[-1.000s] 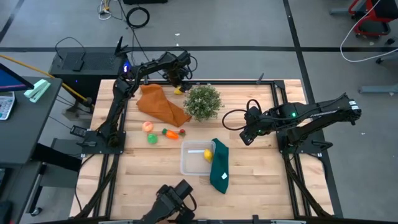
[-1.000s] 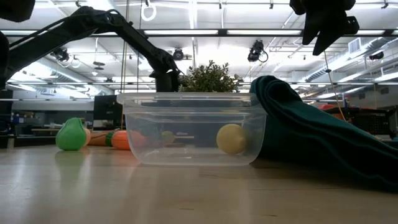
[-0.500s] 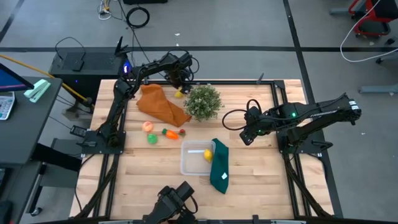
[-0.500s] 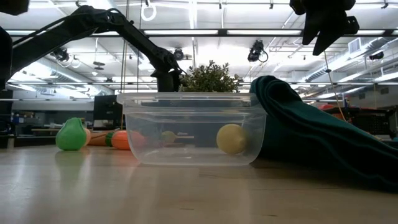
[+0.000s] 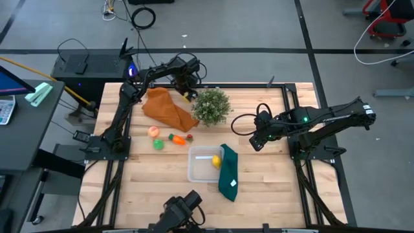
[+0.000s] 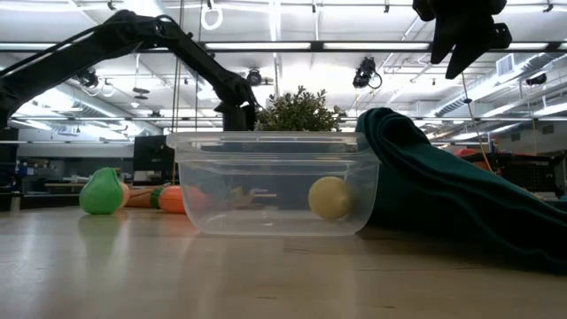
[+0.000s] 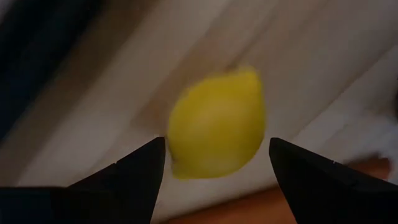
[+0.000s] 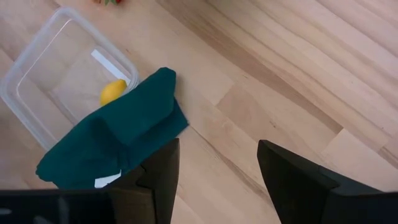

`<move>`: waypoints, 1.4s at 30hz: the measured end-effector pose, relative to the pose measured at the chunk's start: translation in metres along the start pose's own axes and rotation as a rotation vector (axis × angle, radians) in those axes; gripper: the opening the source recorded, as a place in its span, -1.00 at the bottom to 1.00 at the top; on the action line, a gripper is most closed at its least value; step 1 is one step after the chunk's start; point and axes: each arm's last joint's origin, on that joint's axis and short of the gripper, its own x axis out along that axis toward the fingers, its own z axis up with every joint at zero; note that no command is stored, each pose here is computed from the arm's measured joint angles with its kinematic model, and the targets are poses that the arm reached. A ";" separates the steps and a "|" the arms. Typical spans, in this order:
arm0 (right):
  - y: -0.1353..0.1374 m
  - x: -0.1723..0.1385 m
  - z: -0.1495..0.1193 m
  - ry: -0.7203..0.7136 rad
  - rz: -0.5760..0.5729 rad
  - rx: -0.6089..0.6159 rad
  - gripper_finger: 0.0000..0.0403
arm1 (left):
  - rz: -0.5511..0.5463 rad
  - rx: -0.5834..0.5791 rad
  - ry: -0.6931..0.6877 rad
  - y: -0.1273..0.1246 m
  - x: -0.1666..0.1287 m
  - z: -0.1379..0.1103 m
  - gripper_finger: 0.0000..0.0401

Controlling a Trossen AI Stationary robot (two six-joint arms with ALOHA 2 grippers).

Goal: Pick and placing Produce into tupperware
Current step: Put the yellow lemon into the transparent bin

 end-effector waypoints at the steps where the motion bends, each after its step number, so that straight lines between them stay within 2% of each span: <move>1: 0.000 0.000 0.000 0.000 0.000 0.000 -0.10 | 0.000 0.001 0.021 -0.001 0.005 0.000 0.46; 7: 0.000 0.000 0.000 0.000 0.000 0.001 -0.10 | 0.020 0.036 0.042 -0.010 0.014 0.001 0.43; 13: 0.000 0.000 0.000 0.000 0.000 0.000 -0.10 | 0.048 0.065 0.040 -0.013 0.016 0.001 0.26; 21: 0.000 0.000 0.000 -0.001 0.000 0.000 -0.10 | 0.066 -0.014 0.024 -0.009 0.016 0.003 0.16; 27: 0.000 0.000 0.000 -0.001 0.000 -0.001 -0.10 | 0.065 -0.056 0.018 -0.009 0.016 0.003 0.30; 34: 0.000 0.000 0.000 0.000 0.000 -0.001 -0.10 | 0.069 -0.054 0.000 -0.012 0.017 0.005 0.49; 42: 0.000 0.000 0.000 -0.001 0.000 -0.001 -0.10 | 0.071 -0.041 -0.040 -0.012 0.017 0.009 0.50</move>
